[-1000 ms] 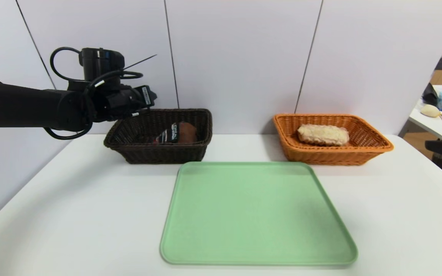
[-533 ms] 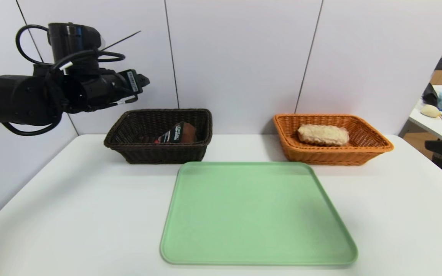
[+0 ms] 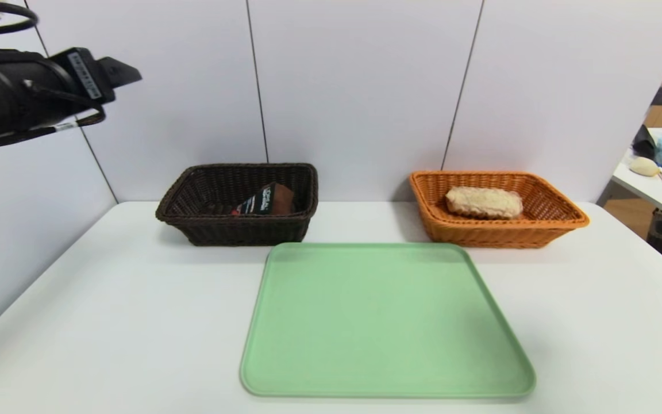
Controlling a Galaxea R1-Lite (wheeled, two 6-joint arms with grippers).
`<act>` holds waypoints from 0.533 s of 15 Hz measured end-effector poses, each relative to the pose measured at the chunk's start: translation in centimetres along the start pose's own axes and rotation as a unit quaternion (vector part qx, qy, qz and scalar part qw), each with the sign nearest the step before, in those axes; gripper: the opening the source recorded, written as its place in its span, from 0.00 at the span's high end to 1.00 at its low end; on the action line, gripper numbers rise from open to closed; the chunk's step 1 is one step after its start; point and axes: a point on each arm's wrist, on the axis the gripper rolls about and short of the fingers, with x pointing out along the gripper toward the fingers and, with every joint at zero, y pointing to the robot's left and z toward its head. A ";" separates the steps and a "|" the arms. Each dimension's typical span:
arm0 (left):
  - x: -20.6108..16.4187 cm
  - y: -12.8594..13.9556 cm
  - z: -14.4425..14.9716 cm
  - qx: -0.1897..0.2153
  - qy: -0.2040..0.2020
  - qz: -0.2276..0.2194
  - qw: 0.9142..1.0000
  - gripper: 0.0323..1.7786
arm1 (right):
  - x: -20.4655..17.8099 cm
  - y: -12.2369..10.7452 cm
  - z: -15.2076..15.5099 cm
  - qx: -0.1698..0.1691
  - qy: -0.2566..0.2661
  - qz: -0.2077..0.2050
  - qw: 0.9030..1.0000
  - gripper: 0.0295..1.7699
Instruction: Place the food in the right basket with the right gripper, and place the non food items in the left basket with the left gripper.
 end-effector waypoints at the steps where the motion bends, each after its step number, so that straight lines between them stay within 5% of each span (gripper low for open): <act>1: -1.4 0.7 0.6 -0.004 -0.013 0.006 1.000 0.08 | -0.4 0.0 -0.4 0.001 -0.001 -0.001 1.000 0.04; 8: -11.9 5.3 0.8 -0.045 -0.088 0.051 0.994 0.06 | -3.1 -0.5 -3.2 0.014 -0.020 -0.014 1.000 0.04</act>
